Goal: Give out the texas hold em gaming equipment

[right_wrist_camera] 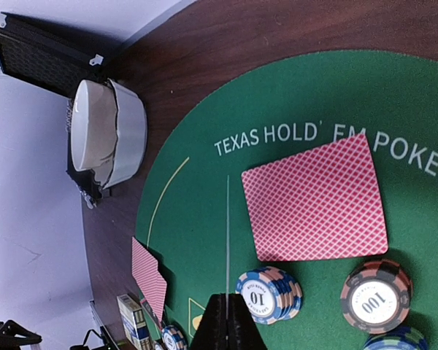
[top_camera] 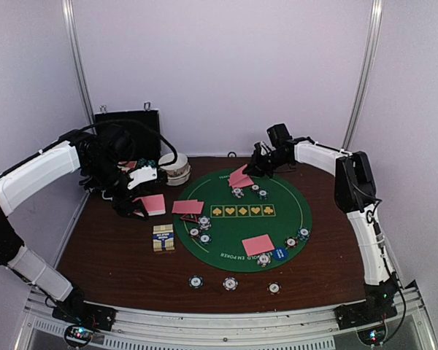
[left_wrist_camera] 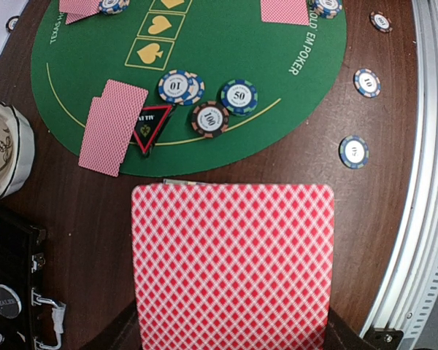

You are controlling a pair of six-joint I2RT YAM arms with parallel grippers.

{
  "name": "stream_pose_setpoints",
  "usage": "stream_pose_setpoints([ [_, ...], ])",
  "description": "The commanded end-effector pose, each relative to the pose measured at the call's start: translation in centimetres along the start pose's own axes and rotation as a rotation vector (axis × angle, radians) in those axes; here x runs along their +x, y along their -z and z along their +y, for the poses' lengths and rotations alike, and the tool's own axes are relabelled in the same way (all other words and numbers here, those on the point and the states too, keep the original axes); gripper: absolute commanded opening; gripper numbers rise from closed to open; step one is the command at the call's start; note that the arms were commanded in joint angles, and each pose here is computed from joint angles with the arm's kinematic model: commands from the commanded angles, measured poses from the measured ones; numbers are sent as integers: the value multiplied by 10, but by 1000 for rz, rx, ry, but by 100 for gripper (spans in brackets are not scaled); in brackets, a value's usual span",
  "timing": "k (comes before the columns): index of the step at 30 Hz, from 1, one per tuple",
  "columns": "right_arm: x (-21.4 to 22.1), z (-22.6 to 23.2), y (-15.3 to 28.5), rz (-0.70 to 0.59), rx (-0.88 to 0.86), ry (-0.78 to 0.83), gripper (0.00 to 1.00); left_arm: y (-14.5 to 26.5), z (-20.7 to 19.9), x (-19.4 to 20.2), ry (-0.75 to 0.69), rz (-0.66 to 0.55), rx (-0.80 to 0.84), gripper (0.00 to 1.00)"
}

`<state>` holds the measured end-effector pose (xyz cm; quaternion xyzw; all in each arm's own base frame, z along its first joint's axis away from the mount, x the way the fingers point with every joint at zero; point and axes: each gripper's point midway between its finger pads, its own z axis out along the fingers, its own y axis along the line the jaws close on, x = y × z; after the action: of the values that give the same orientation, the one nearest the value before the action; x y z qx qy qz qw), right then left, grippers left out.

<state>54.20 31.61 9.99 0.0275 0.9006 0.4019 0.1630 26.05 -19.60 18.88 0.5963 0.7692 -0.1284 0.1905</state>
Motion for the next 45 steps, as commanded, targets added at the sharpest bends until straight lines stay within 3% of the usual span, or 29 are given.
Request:
stream_pose_setpoints([
  [1,-21,-4,1,-48,14,10,0,10,0,-9,-34,-43,-18,0],
  [12,-28,-22,-15,-58,25,-9,4,10,0,-9,-36,-42,-18,0],
  [20,-32,-17,-1,-76,70,40,35,9,0,-8,-35,-38,-16,0],
  [31,-47,23,65,-189,144,157,65,8,1,-7,-34,-33,-18,0],
  [32,-33,42,75,-188,106,173,73,7,1,-7,-31,-33,-17,0],
  [34,-19,68,85,-196,35,189,79,7,3,-7,-24,-29,-24,0],
  [45,129,173,81,-26,-326,175,96,8,4,-11,-6,-43,-27,0],
])
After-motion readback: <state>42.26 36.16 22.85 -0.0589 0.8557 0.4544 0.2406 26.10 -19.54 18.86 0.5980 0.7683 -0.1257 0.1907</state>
